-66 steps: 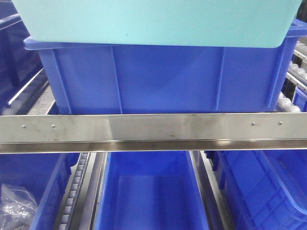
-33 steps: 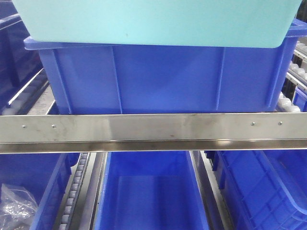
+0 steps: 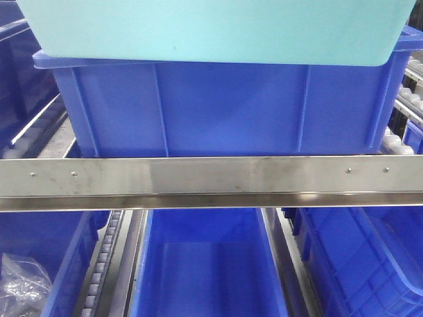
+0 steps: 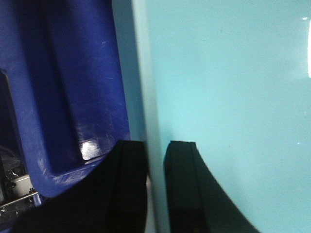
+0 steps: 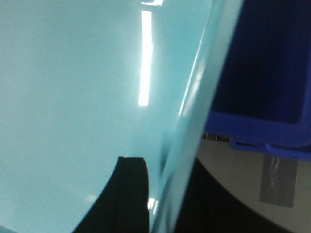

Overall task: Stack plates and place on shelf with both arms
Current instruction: 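Carry the teal tub above the blue crate on the shelf, then lower the teal tub with both grippers into the blue crate, then open both grippers to release the tub inside the blue crate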

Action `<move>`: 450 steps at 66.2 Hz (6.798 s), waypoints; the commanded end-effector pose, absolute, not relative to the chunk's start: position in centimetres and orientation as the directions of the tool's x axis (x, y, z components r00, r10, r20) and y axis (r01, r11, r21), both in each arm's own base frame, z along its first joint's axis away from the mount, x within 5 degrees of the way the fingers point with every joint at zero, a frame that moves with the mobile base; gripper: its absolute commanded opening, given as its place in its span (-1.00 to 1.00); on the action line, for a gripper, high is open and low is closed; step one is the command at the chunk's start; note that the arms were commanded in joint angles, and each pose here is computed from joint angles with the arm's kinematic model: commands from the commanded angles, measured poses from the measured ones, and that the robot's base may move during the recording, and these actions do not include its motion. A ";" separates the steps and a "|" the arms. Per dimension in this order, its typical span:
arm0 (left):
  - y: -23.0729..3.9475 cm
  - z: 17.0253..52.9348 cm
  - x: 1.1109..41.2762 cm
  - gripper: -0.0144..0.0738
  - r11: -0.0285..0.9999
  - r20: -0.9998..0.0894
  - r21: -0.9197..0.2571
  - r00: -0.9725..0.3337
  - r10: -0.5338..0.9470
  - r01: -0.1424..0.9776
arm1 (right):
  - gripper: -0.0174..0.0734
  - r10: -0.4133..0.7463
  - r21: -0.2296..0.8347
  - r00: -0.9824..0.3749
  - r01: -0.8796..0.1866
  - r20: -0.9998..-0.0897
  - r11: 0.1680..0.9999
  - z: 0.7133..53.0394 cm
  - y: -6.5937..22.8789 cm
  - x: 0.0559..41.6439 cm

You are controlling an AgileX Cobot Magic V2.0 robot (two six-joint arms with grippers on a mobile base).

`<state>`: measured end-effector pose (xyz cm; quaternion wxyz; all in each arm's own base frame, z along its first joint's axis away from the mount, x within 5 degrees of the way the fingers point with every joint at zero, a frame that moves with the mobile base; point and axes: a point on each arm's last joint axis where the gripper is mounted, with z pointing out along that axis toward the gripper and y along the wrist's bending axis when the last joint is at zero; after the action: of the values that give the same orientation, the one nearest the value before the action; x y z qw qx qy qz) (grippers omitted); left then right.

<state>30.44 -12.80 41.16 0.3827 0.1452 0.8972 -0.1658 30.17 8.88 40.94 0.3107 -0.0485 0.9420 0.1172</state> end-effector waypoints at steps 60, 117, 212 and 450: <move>-14.3 44.0 31.8 -0.47 0.859 -0.867 -0.285 -0.497 -0.040 0.426 | -0.49 0.103 0.328 -0.619 -0.262 -0.779 0.907 44.2 10.7 31.3; -15.0 45.8 34.6 -0.47 0.864 -0.930 -0.261 -0.351 -0.106 0.430 | -0.49 0.102 0.323 -0.586 -0.285 -0.804 0.903 45.9 12.0 36.1; -15.9 42.4 38.6 -0.47 0.896 -0.930 -0.188 -0.367 -0.030 0.403 | -0.49 0.129 0.307 -0.558 -0.238 -0.820 0.921 44.6 11.0 40.3; -11.9 39.5 40.9 0.49 0.932 -0.848 -0.243 -0.525 -0.071 0.268 | 0.74 0.037 0.161 -0.606 -0.152 -0.795 0.975 40.8 9.2 43.2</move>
<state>42.04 -11.95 35.62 0.4300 0.0696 0.8880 -0.1475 44.62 9.55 36.56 0.3804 -0.0401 0.9200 0.0853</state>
